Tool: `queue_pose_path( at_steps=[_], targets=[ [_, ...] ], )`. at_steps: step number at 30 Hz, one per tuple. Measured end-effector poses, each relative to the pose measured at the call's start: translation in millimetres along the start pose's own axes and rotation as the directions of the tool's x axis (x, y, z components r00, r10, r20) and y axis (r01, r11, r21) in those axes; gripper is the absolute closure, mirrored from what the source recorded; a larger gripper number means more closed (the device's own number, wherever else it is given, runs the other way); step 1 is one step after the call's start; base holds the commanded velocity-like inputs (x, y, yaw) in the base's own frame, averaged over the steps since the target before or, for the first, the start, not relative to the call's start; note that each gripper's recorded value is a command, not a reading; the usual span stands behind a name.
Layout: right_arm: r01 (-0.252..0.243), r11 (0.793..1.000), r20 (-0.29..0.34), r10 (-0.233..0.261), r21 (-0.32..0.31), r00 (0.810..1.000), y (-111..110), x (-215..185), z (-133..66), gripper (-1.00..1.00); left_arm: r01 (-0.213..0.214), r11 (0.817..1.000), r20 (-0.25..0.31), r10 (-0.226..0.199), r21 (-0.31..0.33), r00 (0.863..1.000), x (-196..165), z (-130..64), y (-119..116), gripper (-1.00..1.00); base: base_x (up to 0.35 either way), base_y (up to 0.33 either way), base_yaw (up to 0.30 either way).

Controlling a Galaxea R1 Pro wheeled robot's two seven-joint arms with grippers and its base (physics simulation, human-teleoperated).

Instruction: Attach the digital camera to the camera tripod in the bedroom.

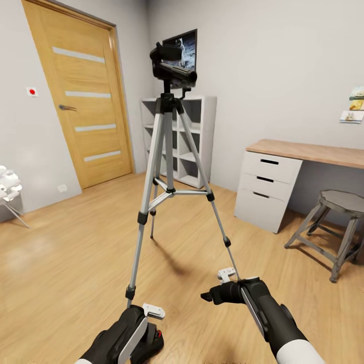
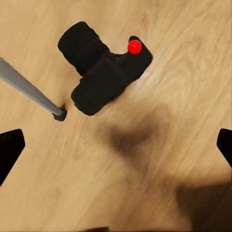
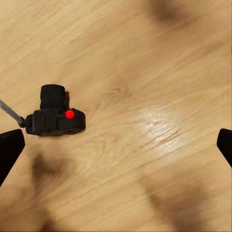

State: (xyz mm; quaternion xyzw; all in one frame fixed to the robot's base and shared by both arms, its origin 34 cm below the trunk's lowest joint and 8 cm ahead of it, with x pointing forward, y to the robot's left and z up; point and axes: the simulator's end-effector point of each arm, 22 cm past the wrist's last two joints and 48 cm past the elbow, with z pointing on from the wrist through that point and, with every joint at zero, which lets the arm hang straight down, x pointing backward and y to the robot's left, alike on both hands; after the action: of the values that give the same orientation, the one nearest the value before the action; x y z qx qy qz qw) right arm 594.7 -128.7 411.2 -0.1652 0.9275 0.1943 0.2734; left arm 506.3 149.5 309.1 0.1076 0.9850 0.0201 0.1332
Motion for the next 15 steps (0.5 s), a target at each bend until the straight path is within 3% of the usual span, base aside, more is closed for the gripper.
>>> queue_pose_path(
  at_steps=[5,9,15],
  targets=[
    [-0.002,1.000,0.004,0.002,-0.002,1.000,-4.8,8.0,4.0,-1.00,-0.015,1.000,-0.017,0.015,0.007,1.000,-2.9,10.5,-4.1,-1.00,0.000,0.000,0.000],
    [-0.002,1.000,-0.005,0.002,0.016,1.000,-21.6,16.6,1.5,-1.00,-0.085,0.996,-0.026,0.085,0.005,0.996,-12.0,12.7,-15.1,-1.00,0.000,0.000,0.000],
    [-0.009,0.999,-0.055,0.011,0.038,0.998,-39.8,55.1,3.4,-1.00,-0.135,0.991,-0.070,0.134,0.002,0.988,-11.4,24.0,-12.2,-1.00,0.000,0.000,0.000]
  ],
)
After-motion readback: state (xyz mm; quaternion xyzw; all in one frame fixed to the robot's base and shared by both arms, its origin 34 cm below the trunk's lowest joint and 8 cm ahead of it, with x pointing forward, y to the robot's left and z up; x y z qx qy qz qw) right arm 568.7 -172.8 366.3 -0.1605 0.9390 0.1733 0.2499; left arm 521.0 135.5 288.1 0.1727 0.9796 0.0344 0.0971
